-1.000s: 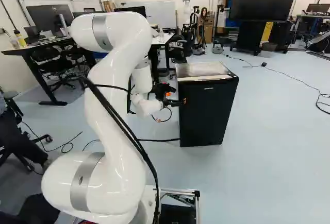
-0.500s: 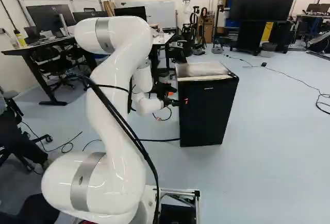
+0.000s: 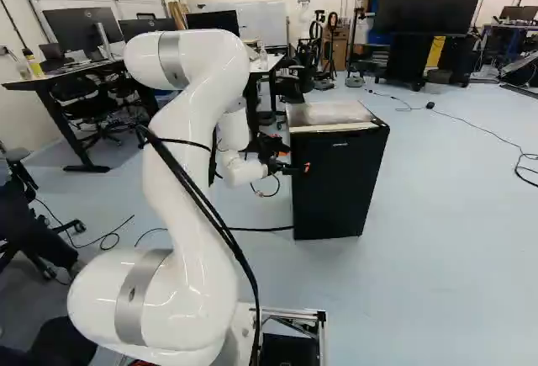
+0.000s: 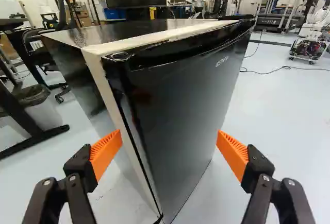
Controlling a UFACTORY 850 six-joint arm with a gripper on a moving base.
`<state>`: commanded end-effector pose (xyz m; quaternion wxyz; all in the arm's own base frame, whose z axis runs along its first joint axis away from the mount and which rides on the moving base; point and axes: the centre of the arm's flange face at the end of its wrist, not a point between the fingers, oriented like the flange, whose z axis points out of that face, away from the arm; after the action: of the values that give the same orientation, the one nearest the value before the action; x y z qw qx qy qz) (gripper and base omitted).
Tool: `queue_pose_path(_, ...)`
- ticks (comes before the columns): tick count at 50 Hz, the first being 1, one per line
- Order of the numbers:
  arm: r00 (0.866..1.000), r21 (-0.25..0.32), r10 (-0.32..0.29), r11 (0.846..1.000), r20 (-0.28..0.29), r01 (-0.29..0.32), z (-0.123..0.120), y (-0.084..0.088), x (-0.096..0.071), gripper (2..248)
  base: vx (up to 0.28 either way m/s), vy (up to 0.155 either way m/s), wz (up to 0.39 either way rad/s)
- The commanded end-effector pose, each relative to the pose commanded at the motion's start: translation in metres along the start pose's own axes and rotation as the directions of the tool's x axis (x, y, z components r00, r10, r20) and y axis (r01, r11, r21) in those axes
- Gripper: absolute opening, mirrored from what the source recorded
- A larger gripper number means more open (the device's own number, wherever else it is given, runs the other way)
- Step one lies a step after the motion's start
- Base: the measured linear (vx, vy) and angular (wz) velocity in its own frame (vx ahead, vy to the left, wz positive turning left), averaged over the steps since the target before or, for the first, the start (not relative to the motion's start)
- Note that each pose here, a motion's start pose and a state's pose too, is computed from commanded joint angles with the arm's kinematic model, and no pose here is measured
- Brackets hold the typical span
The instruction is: Open the fridge door
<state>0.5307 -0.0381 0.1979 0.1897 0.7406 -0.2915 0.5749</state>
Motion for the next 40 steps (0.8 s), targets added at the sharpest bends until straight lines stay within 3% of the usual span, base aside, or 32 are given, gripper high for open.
queue_pose_path(22,1.0,-0.045,0.017,0.999,-0.004,-0.017,0.005,0.006,0.001,247,0.0,0.0,0.0)
queue_pose_path(40,1.0,-0.096,0.014,0.995,0.015,-0.013,-0.006,0.032,0.003,247,-0.001,-0.002,-0.011)
